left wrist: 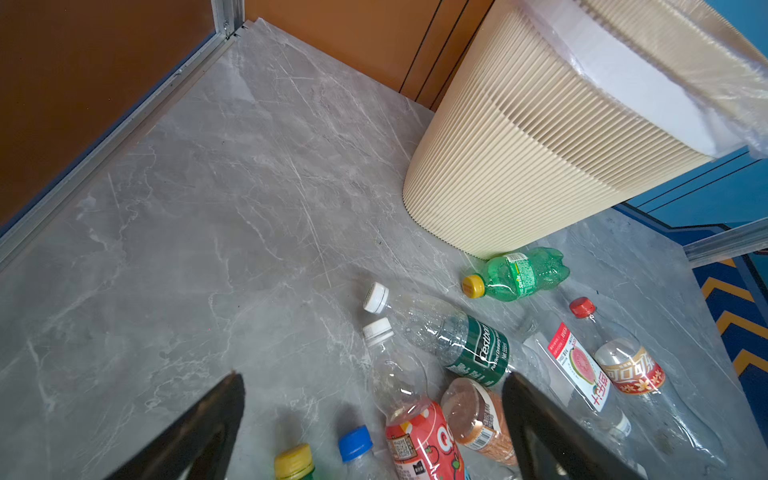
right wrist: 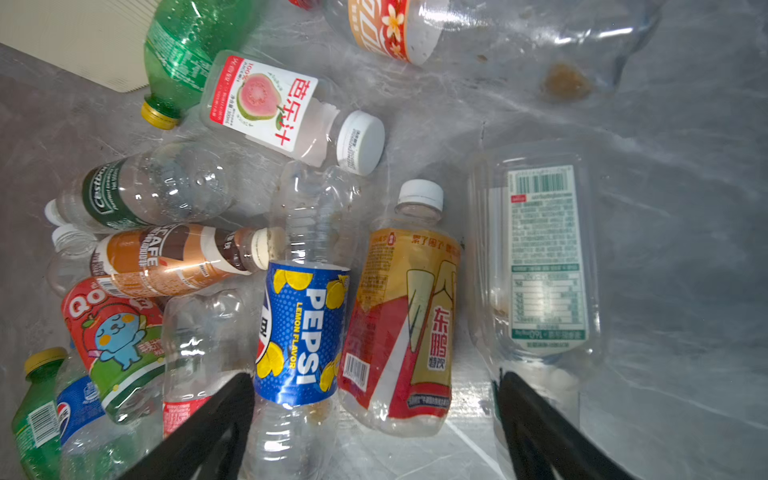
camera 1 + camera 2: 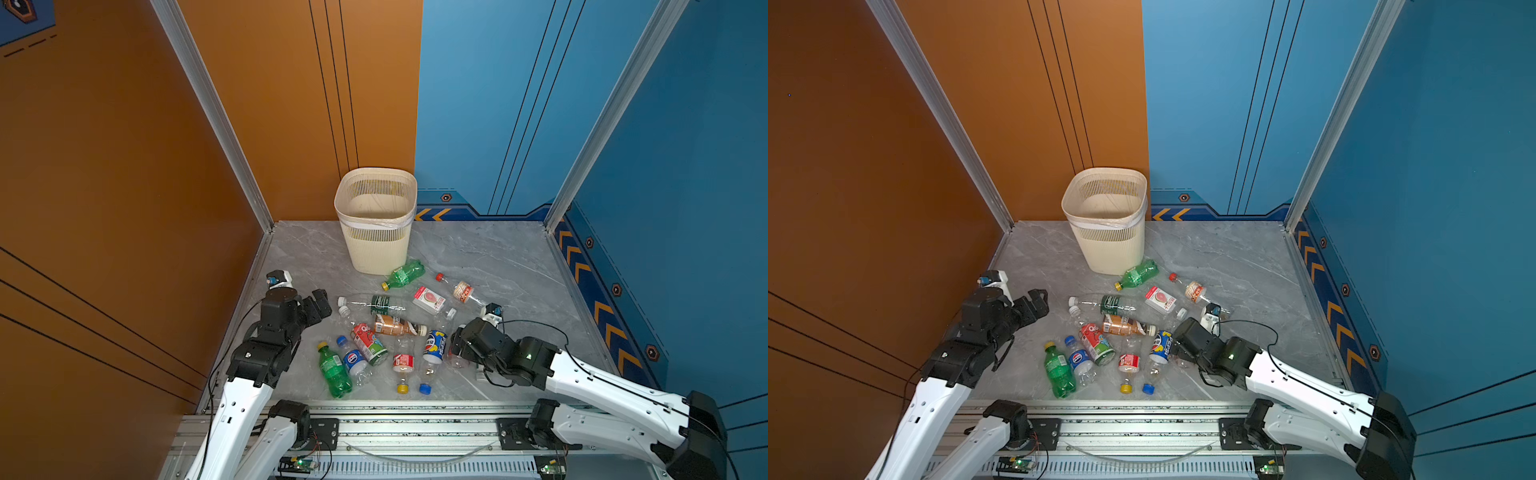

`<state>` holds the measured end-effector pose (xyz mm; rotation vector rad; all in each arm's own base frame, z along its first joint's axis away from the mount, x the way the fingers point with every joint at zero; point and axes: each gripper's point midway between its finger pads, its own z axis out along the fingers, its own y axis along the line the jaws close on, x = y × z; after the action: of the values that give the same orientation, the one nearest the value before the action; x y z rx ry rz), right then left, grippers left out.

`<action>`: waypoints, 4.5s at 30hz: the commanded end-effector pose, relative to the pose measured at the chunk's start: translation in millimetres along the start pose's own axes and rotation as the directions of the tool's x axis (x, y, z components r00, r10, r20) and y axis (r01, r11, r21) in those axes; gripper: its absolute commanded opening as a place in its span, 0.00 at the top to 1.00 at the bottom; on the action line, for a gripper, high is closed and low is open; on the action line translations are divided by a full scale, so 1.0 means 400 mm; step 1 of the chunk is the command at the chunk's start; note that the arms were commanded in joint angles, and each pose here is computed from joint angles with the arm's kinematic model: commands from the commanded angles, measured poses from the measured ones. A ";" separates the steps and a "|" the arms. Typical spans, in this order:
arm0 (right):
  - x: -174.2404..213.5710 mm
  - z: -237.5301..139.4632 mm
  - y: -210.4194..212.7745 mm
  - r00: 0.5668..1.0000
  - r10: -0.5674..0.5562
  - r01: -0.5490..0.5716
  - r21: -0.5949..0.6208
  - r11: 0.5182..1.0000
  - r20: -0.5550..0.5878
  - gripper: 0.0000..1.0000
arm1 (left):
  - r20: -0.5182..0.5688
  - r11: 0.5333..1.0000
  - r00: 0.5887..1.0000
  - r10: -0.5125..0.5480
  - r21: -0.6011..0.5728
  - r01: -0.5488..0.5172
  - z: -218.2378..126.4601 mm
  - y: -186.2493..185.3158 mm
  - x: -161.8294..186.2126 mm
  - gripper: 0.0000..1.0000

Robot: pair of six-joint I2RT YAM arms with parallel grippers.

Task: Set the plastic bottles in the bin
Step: 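Withdraw the left gripper while the right gripper reaches into the bottle pile, then grasp the yellow-labelled bottle with white cap using the right gripper, then lift the yellow-labelled bottle and carry it over the wastebasket with the right gripper, then open the right gripper to drop the bottle into the wastebasket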

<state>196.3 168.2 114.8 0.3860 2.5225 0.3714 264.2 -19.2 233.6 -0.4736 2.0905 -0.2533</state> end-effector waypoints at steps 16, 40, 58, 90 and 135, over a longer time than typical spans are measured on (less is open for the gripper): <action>0.021 0.097 -0.025 0.999 0.042 -0.040 0.074 0.996 -0.029 0.14 | -0.019 0.999 0.999 -0.037 -0.011 0.037 -0.001 0.032 0.024 0.02; 0.042 0.187 -0.043 0.996 0.080 -0.075 0.139 0.987 -0.029 0.35 | -0.025 0.998 0.998 -0.054 -0.029 0.053 -0.010 0.052 0.030 0.02; -0.139 -0.002 0.060 0.989 0.016 -0.017 0.002 1.000 0.148 0.44 | -0.074 0.992 0.992 -0.097 -0.083 0.091 0.013 0.097 0.091 0.02; -0.709 -0.176 0.837 0.848 -0.098 0.359 -0.429 0.829 0.521 0.43 | -0.156 0.980 0.971 -0.182 -0.108 0.167 -0.019 0.131 0.174 0.02; -0.903 -0.198 0.905 0.765 0.010 0.428 -0.521 0.739 0.644 0.02 | -0.195 0.966 0.948 -0.252 -0.115 0.233 -0.031 0.132 0.207 0.01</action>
<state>551.6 394.8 374.3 -0.0562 1.7874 0.8204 207.0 -5.1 162.1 -0.7660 2.2380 -0.3477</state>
